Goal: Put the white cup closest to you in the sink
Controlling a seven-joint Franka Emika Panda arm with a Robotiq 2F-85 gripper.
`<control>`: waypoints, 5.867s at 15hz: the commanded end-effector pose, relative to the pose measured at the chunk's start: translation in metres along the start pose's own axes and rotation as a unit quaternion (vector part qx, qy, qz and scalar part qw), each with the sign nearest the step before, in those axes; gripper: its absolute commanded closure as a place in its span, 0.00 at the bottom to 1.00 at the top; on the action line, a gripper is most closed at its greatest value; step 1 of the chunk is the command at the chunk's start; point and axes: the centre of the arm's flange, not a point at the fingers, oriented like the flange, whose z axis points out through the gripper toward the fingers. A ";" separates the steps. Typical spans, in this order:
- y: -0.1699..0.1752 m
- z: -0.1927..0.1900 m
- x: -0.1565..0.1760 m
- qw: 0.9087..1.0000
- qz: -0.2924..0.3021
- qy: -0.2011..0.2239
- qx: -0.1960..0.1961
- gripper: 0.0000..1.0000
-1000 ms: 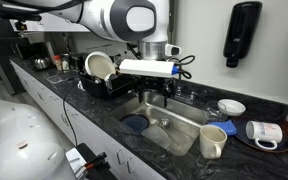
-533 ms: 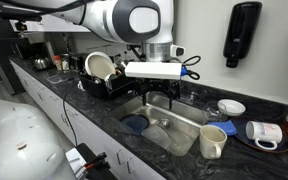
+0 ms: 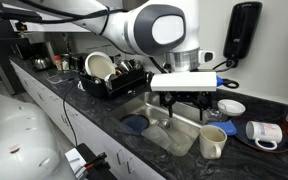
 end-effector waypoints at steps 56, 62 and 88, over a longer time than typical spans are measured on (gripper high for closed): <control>0.120 0.179 0.006 0.990 -0.097 0.059 0.087 0.55; 0.124 0.186 0.001 0.991 -0.084 0.059 0.080 0.97; -0.023 0.215 0.213 0.967 -0.223 0.088 0.092 0.96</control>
